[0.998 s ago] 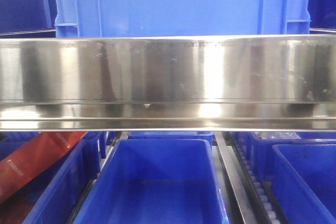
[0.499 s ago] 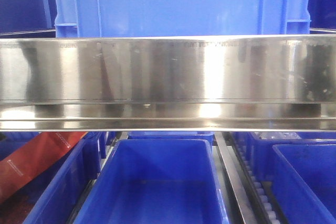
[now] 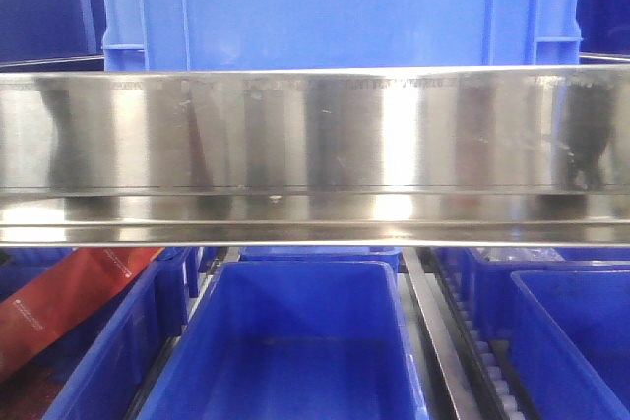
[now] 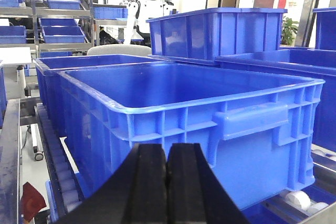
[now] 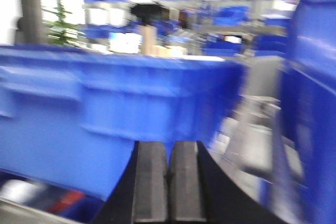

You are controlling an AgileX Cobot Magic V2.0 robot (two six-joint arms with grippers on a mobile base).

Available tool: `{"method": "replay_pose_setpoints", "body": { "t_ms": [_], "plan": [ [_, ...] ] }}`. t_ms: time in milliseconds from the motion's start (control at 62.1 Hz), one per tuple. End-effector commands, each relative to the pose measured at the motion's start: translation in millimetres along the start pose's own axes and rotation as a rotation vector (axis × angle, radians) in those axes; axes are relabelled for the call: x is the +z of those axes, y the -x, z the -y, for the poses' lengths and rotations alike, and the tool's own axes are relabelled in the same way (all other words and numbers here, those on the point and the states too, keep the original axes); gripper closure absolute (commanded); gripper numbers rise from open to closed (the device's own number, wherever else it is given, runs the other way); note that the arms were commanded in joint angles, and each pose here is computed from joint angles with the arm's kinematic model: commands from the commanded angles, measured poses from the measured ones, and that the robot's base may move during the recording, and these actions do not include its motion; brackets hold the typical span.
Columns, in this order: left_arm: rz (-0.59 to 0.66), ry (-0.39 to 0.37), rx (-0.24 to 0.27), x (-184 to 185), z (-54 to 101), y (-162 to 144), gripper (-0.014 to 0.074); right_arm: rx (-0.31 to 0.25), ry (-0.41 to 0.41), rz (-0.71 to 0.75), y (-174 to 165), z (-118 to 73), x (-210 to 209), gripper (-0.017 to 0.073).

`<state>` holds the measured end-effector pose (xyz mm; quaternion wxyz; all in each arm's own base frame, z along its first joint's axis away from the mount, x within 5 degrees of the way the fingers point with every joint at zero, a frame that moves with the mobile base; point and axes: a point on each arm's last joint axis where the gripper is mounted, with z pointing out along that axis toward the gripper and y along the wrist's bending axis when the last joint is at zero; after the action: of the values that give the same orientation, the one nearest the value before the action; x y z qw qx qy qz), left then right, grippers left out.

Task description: Place cylindrical capacitor in blue bin on shelf

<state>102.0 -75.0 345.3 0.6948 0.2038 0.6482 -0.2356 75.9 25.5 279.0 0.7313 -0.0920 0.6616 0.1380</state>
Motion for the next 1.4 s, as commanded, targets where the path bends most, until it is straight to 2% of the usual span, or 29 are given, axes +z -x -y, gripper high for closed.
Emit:
{"method": "replay_pose_setpoints", "body": {
  "t_ms": [0,161,274,322,1385],
  "plan": [
    [0.022,-0.005,-0.007,-1,0.7,2,0.0704,-0.015,-0.095,0.002,-15,7.8,-8,0.0727],
    [0.022,-0.005,-0.007,-1,0.7,2,0.0704,-0.032,-0.243,0.021,-41,17.3,-24,0.0727],
    [0.022,-0.005,-0.007,-1,0.7,2,0.0704,-0.037,-0.288,0.018,-54,18.5,-33,0.0727],
    [0.022,-0.005,-0.007,-1,0.7,2,0.0704,-0.030,-0.297,-0.029,-61,19.2,-34,0.0727],
    [0.027,-0.004,-0.007,-1,0.6,3,0.0704,-0.030,-0.299,-0.036,-62,19.4,-34,0.0727]
  ]
}}
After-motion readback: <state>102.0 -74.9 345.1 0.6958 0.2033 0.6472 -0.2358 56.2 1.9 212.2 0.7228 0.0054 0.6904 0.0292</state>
